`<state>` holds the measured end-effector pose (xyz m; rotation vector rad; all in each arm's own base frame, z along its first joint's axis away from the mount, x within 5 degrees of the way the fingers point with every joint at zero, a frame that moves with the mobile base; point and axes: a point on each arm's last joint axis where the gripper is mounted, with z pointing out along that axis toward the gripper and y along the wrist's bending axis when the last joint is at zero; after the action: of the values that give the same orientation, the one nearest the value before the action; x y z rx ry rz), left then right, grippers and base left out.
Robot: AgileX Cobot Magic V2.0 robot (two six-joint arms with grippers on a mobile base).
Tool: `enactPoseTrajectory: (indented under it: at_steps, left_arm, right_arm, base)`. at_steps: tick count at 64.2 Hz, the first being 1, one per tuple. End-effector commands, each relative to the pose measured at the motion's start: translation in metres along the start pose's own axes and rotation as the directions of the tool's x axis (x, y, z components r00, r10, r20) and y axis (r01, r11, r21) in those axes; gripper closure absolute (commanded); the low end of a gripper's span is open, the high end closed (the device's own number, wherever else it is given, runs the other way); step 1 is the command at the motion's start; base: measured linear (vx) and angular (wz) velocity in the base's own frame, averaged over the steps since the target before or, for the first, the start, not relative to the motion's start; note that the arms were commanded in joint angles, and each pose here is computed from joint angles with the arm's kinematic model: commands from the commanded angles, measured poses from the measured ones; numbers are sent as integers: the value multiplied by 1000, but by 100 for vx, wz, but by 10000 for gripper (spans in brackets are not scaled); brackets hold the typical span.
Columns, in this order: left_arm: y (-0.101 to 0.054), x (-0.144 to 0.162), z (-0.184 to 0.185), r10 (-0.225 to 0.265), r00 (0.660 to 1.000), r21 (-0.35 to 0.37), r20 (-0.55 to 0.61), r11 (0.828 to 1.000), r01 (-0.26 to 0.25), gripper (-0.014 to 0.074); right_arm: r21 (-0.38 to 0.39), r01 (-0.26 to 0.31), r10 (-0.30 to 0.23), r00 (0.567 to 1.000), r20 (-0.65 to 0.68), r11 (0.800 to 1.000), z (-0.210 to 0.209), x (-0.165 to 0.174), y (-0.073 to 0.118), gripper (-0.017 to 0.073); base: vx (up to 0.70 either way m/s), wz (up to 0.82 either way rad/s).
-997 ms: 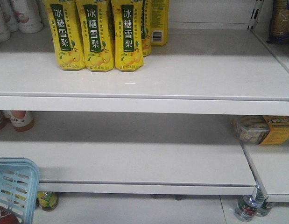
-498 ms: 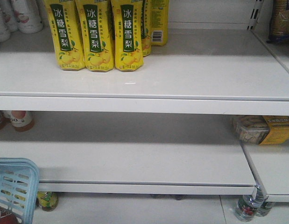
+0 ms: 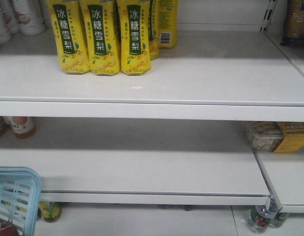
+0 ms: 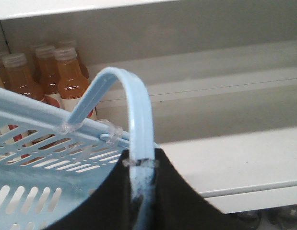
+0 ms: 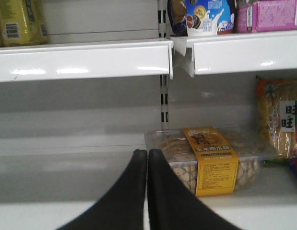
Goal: Place coke in basket with both arms
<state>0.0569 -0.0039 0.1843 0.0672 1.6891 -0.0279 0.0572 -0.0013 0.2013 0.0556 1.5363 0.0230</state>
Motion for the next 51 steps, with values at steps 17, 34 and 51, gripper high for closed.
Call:
enactPoseTrajectory:
  at_steps: [17, 34, 51]
  left_arm:
    - [2, -18, -4, 39, 982, -27, 187, 999, -35, 601]
    - [2, -18, -4, 39, 982, -27, 187, 999, -35, 601]
    - [2, -18, -4, 39, 982, -27, 187, 999, -35, 599]
  right_arm:
    - [8, 122, -122, 991, 48, 993, -2, -1, 0, 568]
    - [-2, 121, -121, 992, 43, 993, -1, 0, 0, 568]
    - [-32, 92, -92, 996, 15, 995, -1, 3, 2, 568]
  base:
    - [0, 0]
    - [0, 0]
    - [0, 0]
